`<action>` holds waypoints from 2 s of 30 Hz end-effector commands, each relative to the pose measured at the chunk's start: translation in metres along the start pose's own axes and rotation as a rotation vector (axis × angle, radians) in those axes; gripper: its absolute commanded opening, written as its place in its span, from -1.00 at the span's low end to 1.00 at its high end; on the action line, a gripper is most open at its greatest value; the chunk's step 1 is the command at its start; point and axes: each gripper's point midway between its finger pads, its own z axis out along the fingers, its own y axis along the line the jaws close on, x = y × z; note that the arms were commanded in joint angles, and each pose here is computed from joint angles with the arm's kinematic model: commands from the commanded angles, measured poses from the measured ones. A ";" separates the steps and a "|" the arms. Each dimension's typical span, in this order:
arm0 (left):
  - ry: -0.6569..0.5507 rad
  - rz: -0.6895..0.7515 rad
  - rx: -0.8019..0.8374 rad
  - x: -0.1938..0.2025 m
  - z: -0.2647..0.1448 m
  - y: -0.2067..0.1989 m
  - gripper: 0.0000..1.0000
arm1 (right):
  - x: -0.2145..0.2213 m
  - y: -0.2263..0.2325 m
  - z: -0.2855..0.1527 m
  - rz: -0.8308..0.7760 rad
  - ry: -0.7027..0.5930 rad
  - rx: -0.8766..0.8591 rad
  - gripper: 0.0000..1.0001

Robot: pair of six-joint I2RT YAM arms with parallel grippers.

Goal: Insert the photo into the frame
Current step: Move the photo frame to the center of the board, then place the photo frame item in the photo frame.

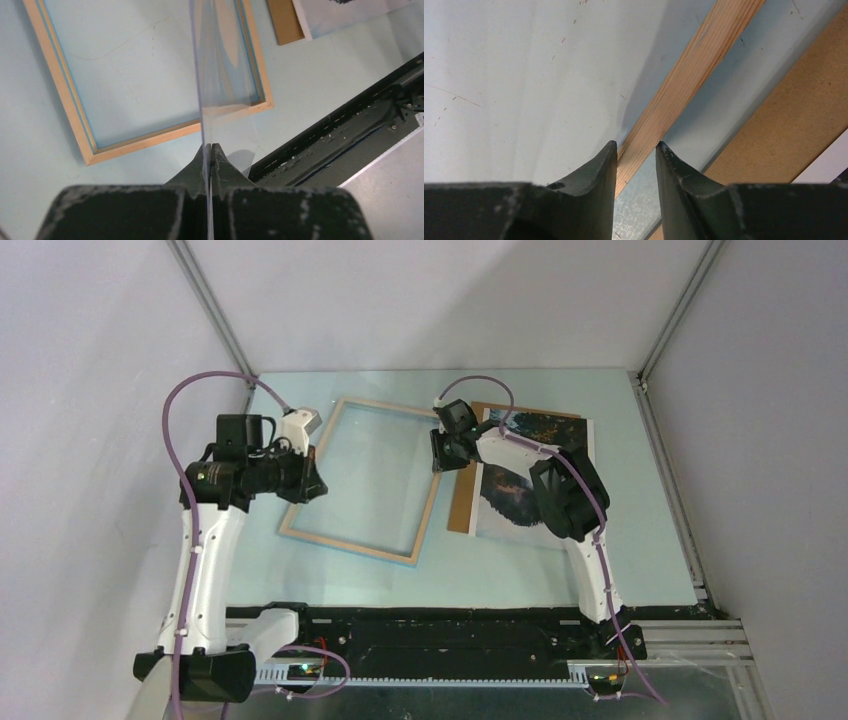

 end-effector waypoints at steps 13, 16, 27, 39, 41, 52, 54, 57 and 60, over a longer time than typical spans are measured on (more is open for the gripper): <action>-0.211 -0.164 0.345 -0.071 0.012 -0.040 -1.00 | 0.015 -0.047 -0.018 -0.130 0.049 0.056 -0.64; -0.240 -0.222 0.377 -0.083 0.016 -0.033 -1.00 | 0.017 -0.048 -0.020 -0.133 0.057 0.037 -0.66; -0.281 -0.389 0.445 -0.102 0.044 -0.016 -1.00 | 0.019 -0.050 -0.031 -0.140 0.056 -0.043 -0.72; -0.249 -0.473 0.533 -0.101 0.066 -0.013 -1.00 | 0.022 -0.054 -0.043 -0.136 0.055 -0.104 -0.73; -0.246 -0.482 0.546 -0.101 0.067 -0.013 -1.00 | 0.021 -0.055 -0.046 -0.135 0.052 -0.111 -0.72; -0.232 -0.533 0.582 -0.095 0.076 -0.014 -1.00 | 0.003 -0.047 -0.071 -0.120 -0.006 -0.160 -0.06; -0.226 -0.539 0.587 -0.092 0.079 -0.014 -1.00 | -0.005 -0.046 -0.082 -0.113 -0.027 -0.180 0.07; -0.214 -0.560 0.601 -0.088 0.084 -0.014 -1.00 | -0.019 -0.045 -0.103 -0.106 -0.074 -0.197 0.28; -0.233 -0.565 0.618 -0.090 0.087 -0.013 -1.00 | -0.030 -0.047 -0.120 -0.101 -0.110 -0.206 0.40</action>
